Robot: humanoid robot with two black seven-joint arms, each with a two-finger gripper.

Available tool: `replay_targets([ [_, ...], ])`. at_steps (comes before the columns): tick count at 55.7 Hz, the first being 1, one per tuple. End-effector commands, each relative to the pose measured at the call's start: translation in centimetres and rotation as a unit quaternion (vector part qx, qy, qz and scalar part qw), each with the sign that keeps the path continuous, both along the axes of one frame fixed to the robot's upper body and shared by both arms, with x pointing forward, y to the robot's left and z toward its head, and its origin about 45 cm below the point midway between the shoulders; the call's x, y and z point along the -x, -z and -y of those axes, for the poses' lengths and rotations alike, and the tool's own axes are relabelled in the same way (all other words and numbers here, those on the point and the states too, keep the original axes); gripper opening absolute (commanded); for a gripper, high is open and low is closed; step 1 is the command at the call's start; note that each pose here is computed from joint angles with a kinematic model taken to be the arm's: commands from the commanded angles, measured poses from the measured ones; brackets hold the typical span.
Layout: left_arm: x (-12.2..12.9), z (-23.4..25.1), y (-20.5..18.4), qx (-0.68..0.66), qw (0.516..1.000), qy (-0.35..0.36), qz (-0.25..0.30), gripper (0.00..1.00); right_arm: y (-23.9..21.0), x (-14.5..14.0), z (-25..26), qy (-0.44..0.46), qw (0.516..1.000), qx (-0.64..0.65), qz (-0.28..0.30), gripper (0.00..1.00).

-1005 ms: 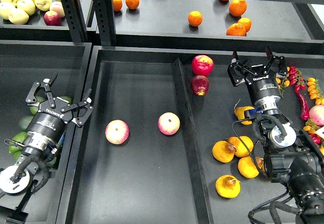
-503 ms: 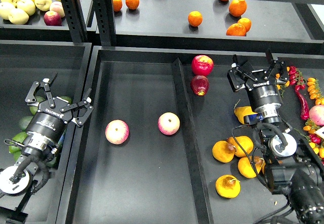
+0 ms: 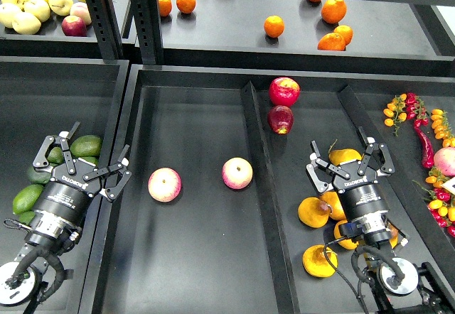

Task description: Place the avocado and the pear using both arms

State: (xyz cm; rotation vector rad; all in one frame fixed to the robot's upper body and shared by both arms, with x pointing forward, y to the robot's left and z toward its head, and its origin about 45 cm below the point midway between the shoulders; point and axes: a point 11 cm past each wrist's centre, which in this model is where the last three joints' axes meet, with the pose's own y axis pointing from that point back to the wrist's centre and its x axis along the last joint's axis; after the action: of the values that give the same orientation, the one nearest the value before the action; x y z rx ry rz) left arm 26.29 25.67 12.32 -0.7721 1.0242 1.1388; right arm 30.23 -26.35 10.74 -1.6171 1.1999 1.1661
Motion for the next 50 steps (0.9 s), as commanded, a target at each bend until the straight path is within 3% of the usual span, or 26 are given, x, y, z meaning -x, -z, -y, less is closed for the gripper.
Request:
replay_targets([
  [1,0.26,-0.19,0.17,0.002,1.0,-0.004,-0.003,1.0,0.12,0.55,0.0,0.0,1.0,-0.001,-0.002,1.0],
  [50,0.56,-0.3,0.45,0.004,1.0,-0.007,-0.008,1.0,-0.42,0.71,-0.14,-0.002,1.0,-0.003,0.006,1.0],
])
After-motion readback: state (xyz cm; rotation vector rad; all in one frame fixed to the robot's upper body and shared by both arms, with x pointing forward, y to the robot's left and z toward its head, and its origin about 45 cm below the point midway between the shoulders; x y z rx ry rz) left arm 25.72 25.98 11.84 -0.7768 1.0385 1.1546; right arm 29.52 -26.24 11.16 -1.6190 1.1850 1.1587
